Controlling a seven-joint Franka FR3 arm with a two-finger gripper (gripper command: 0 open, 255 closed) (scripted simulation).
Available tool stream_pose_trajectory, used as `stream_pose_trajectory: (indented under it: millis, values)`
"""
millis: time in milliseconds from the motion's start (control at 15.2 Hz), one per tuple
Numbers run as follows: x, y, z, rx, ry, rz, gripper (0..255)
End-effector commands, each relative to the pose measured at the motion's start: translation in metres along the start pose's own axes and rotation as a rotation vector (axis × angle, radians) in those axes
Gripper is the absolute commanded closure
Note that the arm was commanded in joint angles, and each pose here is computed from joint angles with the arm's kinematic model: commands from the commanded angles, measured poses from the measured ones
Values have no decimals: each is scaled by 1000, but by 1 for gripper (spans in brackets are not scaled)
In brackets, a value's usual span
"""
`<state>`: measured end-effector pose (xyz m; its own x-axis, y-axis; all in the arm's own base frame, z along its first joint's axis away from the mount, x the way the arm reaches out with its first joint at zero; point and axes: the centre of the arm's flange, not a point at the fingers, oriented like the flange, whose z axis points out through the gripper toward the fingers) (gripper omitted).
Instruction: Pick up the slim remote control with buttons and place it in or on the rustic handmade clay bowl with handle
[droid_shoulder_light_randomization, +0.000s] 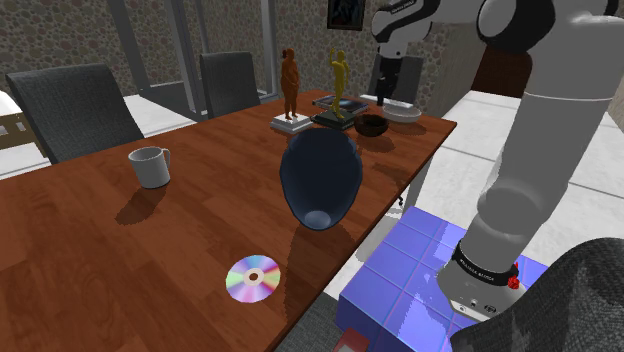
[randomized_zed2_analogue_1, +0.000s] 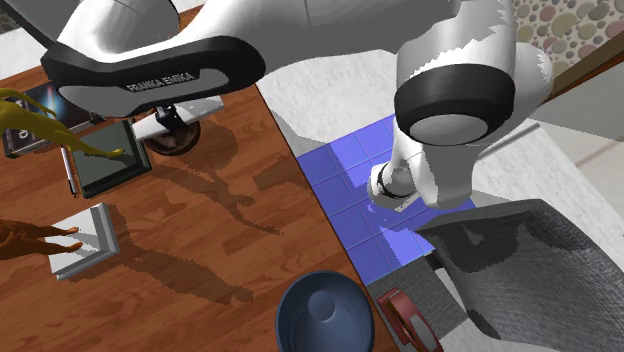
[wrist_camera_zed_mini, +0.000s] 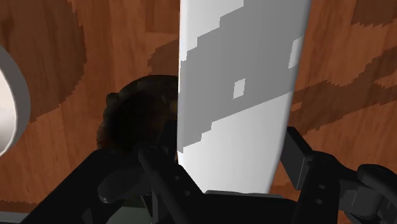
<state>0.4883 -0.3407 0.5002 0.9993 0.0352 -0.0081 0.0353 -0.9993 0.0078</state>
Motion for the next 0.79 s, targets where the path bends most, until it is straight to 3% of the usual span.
stream_pose_trajectory:
  millis: [0, 396, 726]
  values:
    - [20, 19, 0, 0, 0, -2, 255]
    - [74, 80, -1, 0, 0, -2, 255]
    - [74, 80, 26, 0, 0, -2, 255]
